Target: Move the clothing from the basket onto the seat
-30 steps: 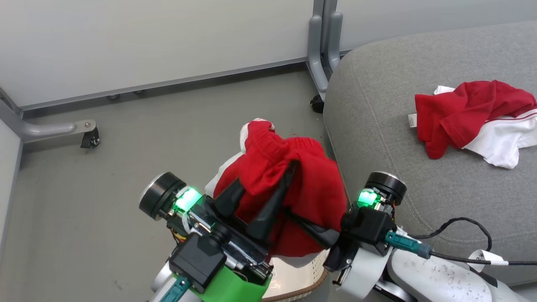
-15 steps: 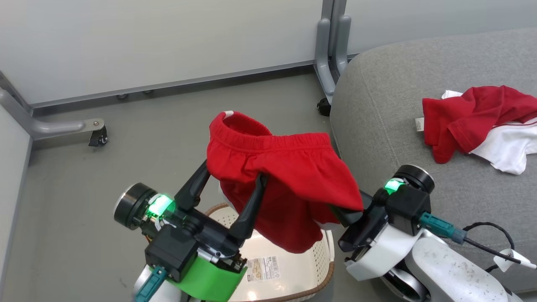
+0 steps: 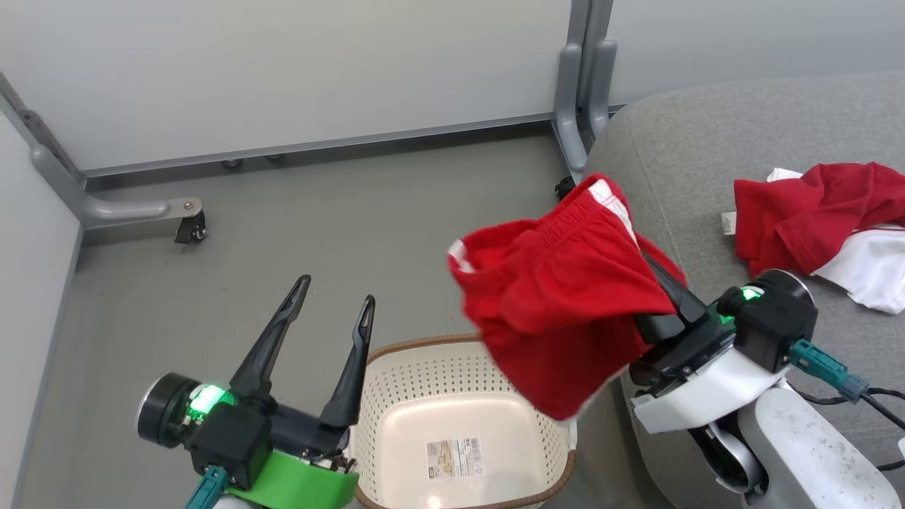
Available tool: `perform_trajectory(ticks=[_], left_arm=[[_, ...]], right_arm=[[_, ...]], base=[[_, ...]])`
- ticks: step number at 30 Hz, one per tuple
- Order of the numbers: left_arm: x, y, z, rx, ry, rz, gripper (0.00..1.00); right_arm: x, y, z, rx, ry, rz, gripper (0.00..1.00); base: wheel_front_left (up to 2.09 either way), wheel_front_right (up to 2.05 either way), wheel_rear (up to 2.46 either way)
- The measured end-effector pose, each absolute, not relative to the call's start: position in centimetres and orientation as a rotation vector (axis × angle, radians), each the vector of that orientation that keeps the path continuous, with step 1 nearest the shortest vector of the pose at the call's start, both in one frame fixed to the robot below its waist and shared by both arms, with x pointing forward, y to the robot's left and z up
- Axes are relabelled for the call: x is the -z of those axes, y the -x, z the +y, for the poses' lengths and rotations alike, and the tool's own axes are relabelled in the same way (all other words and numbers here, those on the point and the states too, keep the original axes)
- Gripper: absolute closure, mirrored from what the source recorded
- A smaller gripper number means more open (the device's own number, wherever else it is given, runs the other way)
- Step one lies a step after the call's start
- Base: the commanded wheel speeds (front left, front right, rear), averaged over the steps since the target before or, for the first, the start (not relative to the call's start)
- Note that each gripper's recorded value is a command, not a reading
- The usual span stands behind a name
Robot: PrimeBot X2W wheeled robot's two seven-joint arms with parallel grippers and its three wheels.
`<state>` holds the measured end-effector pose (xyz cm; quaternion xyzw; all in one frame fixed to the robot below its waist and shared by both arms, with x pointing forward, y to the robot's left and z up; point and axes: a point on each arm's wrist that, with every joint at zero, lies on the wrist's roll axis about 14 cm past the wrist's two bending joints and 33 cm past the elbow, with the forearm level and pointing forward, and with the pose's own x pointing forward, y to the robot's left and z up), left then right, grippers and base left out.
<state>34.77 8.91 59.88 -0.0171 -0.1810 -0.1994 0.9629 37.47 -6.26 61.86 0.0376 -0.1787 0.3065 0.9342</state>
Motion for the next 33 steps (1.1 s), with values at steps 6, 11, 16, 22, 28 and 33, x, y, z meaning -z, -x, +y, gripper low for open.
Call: perform_trajectory(ticks=[6, 11, 16, 22, 28, 33], left_arm=[[-56.8, -34.6, 13.0, 0.241, 0.122, -0.27, 0.0], [-53.7, -33.9, 14.9, 0.166, 0.13, -0.178, 0.0], [-50.4, -32.7, 15.6, 0.125, 0.161, -0.078, 0.0], [-48.9, -32.2, 15.5, 0.111, 0.199, -0.031, 0.0], [-48.4, -32.3, 15.3, 0.114, 0.208, -0.015, 0.0], [-48.3, -32.4, 15.1, 0.119, 0.209, -0.012, 0.0]], right_arm=[[-62.4, -37.8, -7.5, -0.568, -0.077, -0.392, 1.0], [-63.2, -38.0, -8.7, -0.513, -0.088, -0.424, 1.0], [-63.1, -38.0, -9.3, -0.475, -0.105, -0.426, 1.0], [-63.0, -37.9, -9.6, -0.454, -0.115, -0.424, 1.0], [-62.7, -38.0, -10.0, -0.439, -0.116, -0.416, 1.0], [-62.5, -38.1, -10.2, -0.431, -0.116, -0.41, 1.0]], base=[[0.0, 0.0, 0.0], [0.0, 0.0, 0.0], [0.0, 0.0, 0.0], [0.0, 0.0, 0.0], [0.0, 0.0, 0.0], [0.0, 0.0, 0.0]])
